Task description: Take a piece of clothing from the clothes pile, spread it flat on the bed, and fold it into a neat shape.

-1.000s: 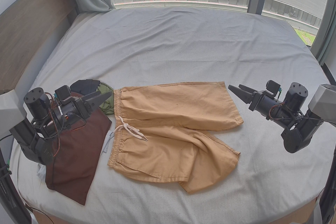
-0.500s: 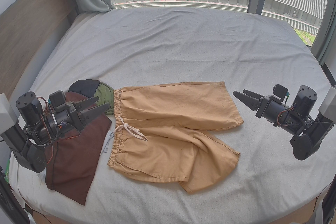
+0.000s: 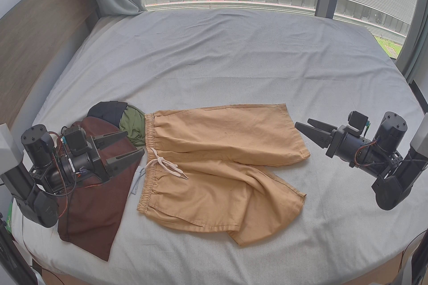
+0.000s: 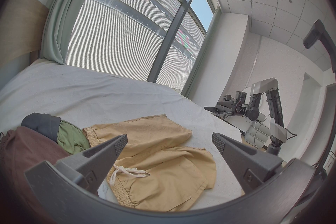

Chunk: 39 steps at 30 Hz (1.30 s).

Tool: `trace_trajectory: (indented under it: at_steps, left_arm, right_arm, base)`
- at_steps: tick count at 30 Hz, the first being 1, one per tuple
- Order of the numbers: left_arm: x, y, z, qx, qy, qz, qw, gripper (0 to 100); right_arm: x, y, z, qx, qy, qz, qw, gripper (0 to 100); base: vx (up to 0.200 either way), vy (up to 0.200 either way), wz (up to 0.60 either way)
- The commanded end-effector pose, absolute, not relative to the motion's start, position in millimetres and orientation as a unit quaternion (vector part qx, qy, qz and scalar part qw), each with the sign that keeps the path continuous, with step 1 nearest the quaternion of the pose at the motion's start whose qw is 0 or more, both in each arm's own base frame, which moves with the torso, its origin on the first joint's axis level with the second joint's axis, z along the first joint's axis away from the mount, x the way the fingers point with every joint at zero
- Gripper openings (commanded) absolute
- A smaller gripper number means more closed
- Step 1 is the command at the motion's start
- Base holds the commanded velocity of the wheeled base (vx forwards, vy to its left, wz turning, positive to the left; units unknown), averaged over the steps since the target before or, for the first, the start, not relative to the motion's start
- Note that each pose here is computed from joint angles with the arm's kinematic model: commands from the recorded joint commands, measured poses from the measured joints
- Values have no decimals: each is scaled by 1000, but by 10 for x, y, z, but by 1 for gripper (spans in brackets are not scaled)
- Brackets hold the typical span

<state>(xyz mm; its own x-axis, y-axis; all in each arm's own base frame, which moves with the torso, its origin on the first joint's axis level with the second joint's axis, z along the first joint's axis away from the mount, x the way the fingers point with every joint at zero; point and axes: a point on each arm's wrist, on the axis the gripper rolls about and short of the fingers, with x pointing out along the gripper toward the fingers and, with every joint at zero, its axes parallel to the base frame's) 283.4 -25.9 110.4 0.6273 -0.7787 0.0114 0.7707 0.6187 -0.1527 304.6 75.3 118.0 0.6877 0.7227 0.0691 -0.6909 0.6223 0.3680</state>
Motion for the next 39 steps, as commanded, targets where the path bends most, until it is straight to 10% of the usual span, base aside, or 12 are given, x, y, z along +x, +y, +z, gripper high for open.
trace_trajectory:
  at_steps: [1,39]
  left_arm:
    - [2810,-270,1067,-73,36,-433,898,100]
    - [2898,-159,619,54,17,-497,866,100]
  right_arm:
    - [3028,772,1169,181,44,395,899,100]
    - [2961,714,510,190,163,374,893,100]
  base:
    - [0,0,0]
    - [0,0,0]
